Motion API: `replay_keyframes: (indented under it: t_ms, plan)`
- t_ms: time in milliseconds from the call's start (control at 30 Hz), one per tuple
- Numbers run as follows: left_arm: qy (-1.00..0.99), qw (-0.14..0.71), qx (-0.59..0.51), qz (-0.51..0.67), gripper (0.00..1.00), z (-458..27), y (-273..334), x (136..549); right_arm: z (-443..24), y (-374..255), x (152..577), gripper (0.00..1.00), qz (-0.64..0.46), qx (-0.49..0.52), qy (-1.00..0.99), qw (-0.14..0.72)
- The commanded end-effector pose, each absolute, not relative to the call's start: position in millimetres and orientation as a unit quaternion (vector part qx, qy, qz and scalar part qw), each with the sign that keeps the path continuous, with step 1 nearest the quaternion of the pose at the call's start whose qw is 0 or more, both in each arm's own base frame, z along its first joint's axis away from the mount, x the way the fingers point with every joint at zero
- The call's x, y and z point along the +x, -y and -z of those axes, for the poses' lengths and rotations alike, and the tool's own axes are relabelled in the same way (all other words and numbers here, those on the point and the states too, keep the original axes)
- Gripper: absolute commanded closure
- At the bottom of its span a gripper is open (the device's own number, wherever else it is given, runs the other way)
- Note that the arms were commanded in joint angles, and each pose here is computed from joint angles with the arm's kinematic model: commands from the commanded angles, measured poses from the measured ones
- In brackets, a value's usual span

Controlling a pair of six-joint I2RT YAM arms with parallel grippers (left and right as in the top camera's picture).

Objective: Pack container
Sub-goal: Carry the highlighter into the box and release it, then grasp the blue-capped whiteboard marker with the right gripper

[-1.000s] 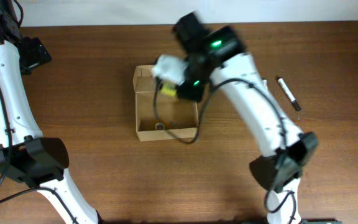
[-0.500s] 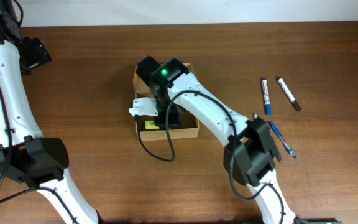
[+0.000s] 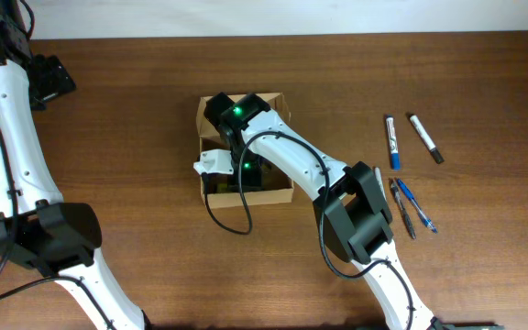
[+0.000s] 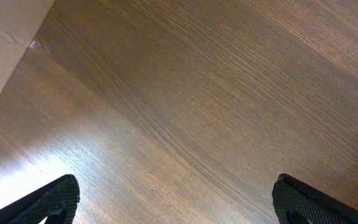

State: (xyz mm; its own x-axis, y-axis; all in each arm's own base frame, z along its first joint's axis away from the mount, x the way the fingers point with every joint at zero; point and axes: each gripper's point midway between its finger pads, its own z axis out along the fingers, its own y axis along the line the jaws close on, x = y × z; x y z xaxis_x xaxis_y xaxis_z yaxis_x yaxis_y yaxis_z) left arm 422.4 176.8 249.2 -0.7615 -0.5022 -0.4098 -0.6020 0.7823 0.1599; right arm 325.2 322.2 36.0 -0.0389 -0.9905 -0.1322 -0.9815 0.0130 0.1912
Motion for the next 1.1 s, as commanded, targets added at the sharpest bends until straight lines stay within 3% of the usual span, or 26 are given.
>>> replay_keyframes:
  t_ms: [0,33,100,233,400,567,800,1067]
  plan:
    - [-0.930,0.168,-0.293,-0.145,0.00,-244,-178,422,-59,-325,332,0.57,0.111,0.669,0.735,-0.006]
    - [-0.930,0.168,-0.293,-0.145,0.00,-244,-178,422,-76,-322,344,0.48,0.081,0.647,0.757,-0.029]
    - [-0.930,0.168,-0.293,-0.145,0.00,-244,-178,422,-100,-318,358,0.48,0.049,0.617,0.783,-0.061]
    - [-0.930,0.168,-0.293,-0.145,0.00,-244,-178,422,-185,-310,384,0.58,0.002,0.530,0.831,-0.173]
    - [-0.930,0.168,-0.293,-0.145,0.00,-244,-178,422,-273,-279,397,0.52,-0.036,0.432,0.855,-0.284]
    - [-0.930,0.168,-0.293,-0.145,0.00,-244,-178,422,-317,-216,415,0.48,-0.037,0.293,0.896,-0.331]
    - [-0.930,0.168,-0.293,-0.145,0.00,-244,-178,422,-299,-98,456,0.42,-0.035,0.134,0.945,-0.297]
    - [-0.930,0.168,-0.293,-0.145,0.00,-244,-178,422,-207,-8,480,0.43,0.023,0.018,0.981,-0.191]
